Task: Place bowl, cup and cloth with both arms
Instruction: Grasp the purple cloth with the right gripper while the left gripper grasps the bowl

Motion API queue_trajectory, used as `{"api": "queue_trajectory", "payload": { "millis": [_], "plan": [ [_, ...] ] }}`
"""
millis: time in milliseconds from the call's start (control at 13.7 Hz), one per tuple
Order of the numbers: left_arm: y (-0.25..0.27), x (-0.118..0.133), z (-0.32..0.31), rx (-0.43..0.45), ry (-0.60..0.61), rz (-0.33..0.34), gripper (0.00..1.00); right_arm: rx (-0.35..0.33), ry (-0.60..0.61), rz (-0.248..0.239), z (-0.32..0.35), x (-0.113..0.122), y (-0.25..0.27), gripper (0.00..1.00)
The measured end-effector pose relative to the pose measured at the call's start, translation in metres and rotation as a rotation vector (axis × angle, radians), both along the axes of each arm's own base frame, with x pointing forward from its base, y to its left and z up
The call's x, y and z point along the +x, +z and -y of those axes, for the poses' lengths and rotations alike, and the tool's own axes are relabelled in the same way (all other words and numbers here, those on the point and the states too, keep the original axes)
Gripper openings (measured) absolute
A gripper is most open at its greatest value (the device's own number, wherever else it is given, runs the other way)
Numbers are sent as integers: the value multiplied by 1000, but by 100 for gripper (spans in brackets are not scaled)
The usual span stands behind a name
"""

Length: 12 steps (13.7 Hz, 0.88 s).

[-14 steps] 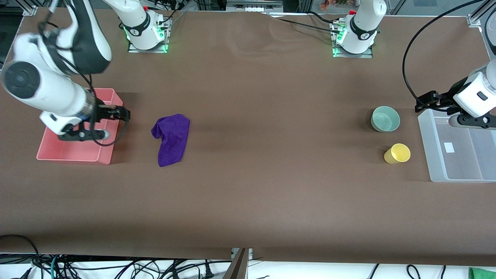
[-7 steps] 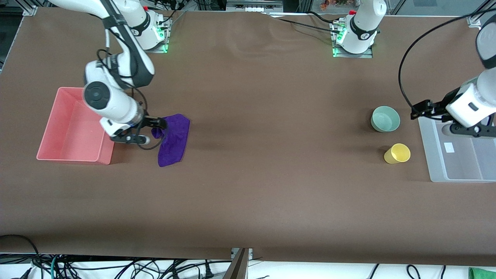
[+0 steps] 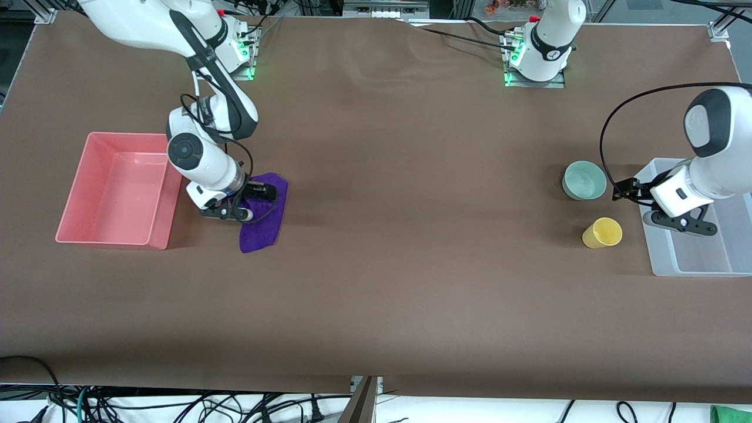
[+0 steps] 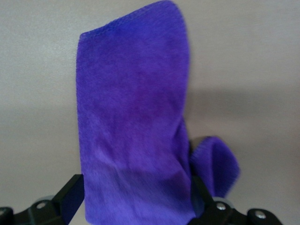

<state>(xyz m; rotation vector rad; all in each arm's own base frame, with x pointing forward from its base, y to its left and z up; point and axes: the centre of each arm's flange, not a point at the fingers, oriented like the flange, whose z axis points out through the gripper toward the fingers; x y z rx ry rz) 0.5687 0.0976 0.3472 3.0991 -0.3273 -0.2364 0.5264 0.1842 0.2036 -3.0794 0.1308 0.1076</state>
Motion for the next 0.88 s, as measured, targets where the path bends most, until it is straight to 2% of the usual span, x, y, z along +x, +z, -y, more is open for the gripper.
{"api": "queue_trajectory", "payload": {
  "millis": [73,146,366,439,512,585,659,732,878],
  "plan": [
    [-20,-14,-4,-3,2,-5,100,7,3,8,-3,-2,-8,100],
    [-38,-28,-7,-3,6,-4,100,10,6,10,-5,-4,-13,93],
    [-96,-73,-27,-7,-6,33,100,10,8,6,-5,-6,-17,57],
    [-111,-87,-28,-11,-13,31,93,10,8,6,-5,-6,-17,47],
    [-123,-97,-27,-16,-17,16,93,9,8,4,-5,-6,-17,35],
    [-132,-102,-25,-21,-20,2,86,8,9,1,-5,-7,-18,25],
    [-139,-103,-23,-24,-23,-5,74,7,10,-2,-5,-7,-18,15],
    [-144,-104,-22,-25,-25,-9,63,7,14,-1,-5,-7,-17,11],
    [-150,-104,-21,-26,-27,-10,42,6,22,0,-5,-5,-13,11]
  ]
}}
